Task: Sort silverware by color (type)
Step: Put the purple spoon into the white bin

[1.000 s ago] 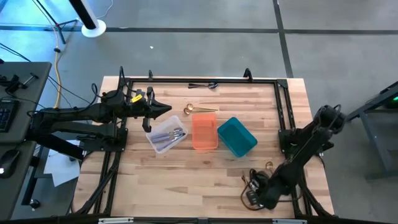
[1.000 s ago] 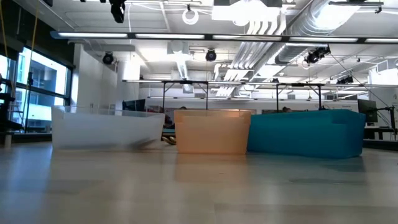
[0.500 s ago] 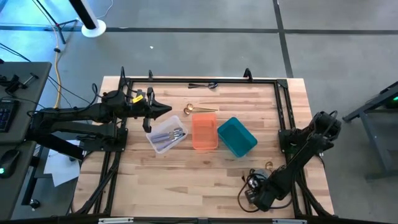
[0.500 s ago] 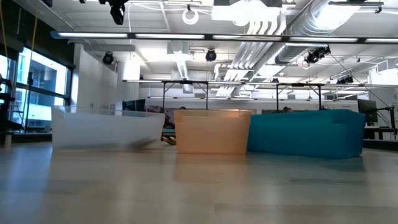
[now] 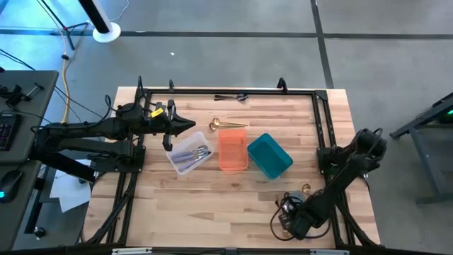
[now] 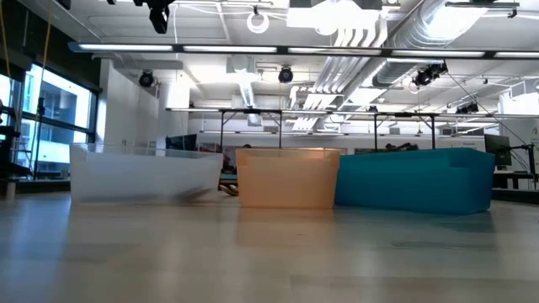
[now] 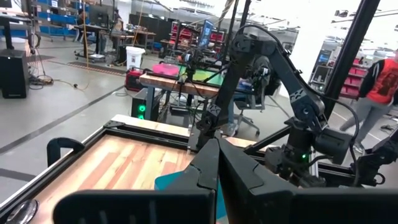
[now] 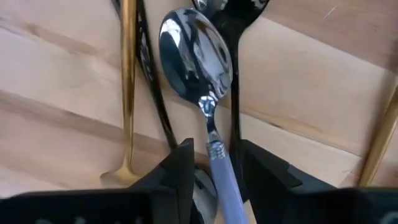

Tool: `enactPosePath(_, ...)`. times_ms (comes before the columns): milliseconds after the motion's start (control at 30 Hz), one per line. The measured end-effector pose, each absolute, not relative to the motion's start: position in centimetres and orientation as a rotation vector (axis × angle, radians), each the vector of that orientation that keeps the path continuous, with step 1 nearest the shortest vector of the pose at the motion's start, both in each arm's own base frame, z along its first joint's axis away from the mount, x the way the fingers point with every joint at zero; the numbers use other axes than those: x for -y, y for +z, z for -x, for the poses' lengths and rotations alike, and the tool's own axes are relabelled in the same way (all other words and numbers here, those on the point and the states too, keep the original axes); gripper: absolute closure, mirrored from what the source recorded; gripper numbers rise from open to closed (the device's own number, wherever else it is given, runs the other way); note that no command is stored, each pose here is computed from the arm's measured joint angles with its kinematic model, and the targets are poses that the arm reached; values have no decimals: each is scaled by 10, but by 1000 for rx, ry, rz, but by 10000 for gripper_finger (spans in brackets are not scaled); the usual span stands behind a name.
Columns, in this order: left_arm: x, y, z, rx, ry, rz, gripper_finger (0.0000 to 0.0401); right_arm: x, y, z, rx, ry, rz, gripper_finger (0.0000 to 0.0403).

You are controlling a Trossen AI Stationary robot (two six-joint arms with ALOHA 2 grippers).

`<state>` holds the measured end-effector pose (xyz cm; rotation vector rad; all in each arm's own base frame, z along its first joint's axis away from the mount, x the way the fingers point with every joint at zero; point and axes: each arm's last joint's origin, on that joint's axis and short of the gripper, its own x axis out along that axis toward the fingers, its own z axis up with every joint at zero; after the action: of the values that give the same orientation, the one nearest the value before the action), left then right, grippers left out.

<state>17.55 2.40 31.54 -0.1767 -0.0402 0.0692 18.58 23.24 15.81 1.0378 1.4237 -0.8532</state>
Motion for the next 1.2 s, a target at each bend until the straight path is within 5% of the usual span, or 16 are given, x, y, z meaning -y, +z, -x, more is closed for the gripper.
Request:
enactPosePath(967,-24,313,-176,12,72,180,401,-229,142,-200,-1460,-876,-1028,290)
enactPosePath(1200,-24,313,-176,12,72,180,401,-228,142,-198,-1470,-888,-1005,343)
